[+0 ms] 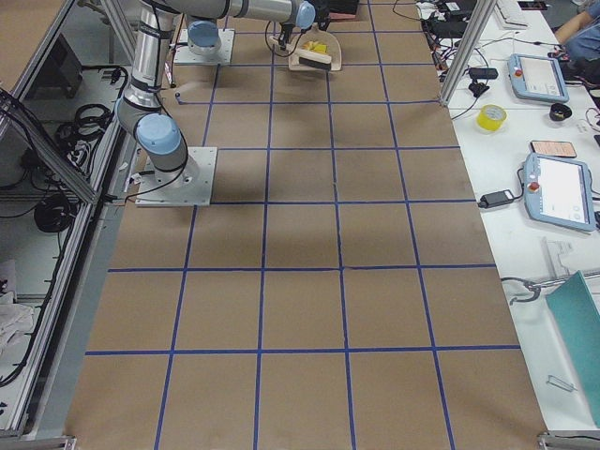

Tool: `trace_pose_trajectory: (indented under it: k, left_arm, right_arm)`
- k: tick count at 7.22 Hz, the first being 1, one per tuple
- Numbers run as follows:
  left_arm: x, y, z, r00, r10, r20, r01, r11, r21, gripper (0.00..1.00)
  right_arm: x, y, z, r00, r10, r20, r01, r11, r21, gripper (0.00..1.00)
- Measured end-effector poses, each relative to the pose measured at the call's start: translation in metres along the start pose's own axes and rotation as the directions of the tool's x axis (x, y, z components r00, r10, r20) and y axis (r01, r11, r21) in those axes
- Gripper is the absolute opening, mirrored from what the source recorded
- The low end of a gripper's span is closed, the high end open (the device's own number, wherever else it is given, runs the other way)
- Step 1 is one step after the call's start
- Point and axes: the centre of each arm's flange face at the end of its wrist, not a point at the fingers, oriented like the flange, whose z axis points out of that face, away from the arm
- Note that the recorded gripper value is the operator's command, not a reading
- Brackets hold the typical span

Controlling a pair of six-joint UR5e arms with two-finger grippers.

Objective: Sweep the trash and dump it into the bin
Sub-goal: 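Sweep the yellow potato toy into the dustpan with the right-held brush, then carry the dustpan over the black bin with the left gripper while the right withdraws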

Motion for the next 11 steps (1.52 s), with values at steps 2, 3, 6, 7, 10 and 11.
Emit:
trace_pose_trajectory:
  k: [2, 3, 6, 7, 10, 11]
  left_arm:
    - [-0.003, 0.006, -0.004, 1.0, -0.004, 0.016, 0.003, 1.0, 0.005, 0.0]
    - [-0.003, 0.009, -0.004, 1.0, -0.009, 0.021, 0.009, 1.0, 0.013, 0.0]
    - [-0.01, 0.015, -0.01, 0.999, -0.027, 0.047, 0.024, 0.998, 0.062, 0.0]
    - [-0.014, 0.024, -0.016, 0.996, -0.055, 0.066, 0.048, 0.993, 0.106, 0.0]
    - [-0.02, 0.106, -0.054, 0.965, -0.255, 0.065, 0.218, 0.912, 0.349, 0.0]
    - [-0.025, 0.13, -0.081, 0.955, -0.292, 0.059, 0.25, 0.893, 0.376, 0.0]
  right_arm:
    - [0.006, -0.004, 0.0, 0.998, -0.016, -0.067, 0.017, 1.0, 0.01, 0.0]
    - [0.012, -0.01, -0.004, 0.995, -0.026, -0.098, 0.028, 0.999, 0.021, 0.0]
    - [0.057, -0.054, -0.057, 0.976, -0.085, -0.203, 0.091, 0.996, 0.018, 0.0]
    - [0.09, -0.083, -0.084, 0.964, -0.12, -0.237, 0.125, 0.992, 0.004, 0.0]
    - [0.211, -0.181, -0.15, 0.94, -0.198, -0.277, 0.206, 0.979, -0.001, 0.0]
    - [0.256, -0.212, -0.163, 0.932, -0.205, -0.298, 0.216, 0.976, 0.005, 0.0]
